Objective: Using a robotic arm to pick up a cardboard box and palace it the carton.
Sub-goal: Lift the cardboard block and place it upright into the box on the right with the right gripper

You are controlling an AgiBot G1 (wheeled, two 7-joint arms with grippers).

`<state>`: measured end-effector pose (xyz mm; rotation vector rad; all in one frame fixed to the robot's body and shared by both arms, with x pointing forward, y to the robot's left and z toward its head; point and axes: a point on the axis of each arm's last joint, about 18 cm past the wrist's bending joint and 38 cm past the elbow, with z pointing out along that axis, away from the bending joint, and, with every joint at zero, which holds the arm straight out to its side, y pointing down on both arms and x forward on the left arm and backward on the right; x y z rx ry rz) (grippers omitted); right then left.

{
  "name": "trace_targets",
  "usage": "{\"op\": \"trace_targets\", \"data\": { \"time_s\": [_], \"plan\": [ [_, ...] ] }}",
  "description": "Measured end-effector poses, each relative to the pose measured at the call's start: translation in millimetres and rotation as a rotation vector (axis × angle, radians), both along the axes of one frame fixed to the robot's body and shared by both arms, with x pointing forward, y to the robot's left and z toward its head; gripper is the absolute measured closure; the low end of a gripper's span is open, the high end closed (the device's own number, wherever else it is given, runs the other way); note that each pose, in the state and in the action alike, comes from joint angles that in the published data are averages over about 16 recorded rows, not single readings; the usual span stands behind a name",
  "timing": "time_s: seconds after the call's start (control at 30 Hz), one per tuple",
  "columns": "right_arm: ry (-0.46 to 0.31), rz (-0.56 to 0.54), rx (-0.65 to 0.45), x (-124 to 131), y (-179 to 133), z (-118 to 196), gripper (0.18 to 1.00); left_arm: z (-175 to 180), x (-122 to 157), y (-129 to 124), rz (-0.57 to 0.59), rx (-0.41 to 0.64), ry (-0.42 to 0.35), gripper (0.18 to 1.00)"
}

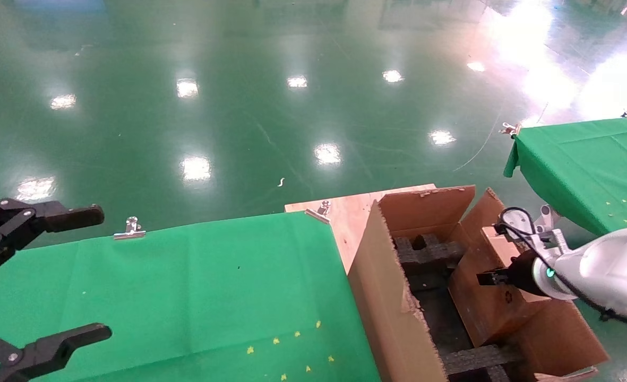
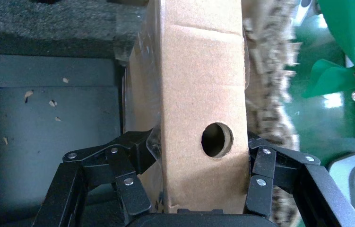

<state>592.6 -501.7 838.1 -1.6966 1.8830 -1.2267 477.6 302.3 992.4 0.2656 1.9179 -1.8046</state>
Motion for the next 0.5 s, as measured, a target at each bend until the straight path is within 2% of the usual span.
{"op": "trace_targets", "data": {
  "time_s": [0.5],
  "plan": [
    [0.019, -0.013, 0.024, 2.1, 8.1, -36.1, 0.905, 0.0, 0.0, 0.0, 0.0, 0.0, 0.0, 0.183]
  ]
}}
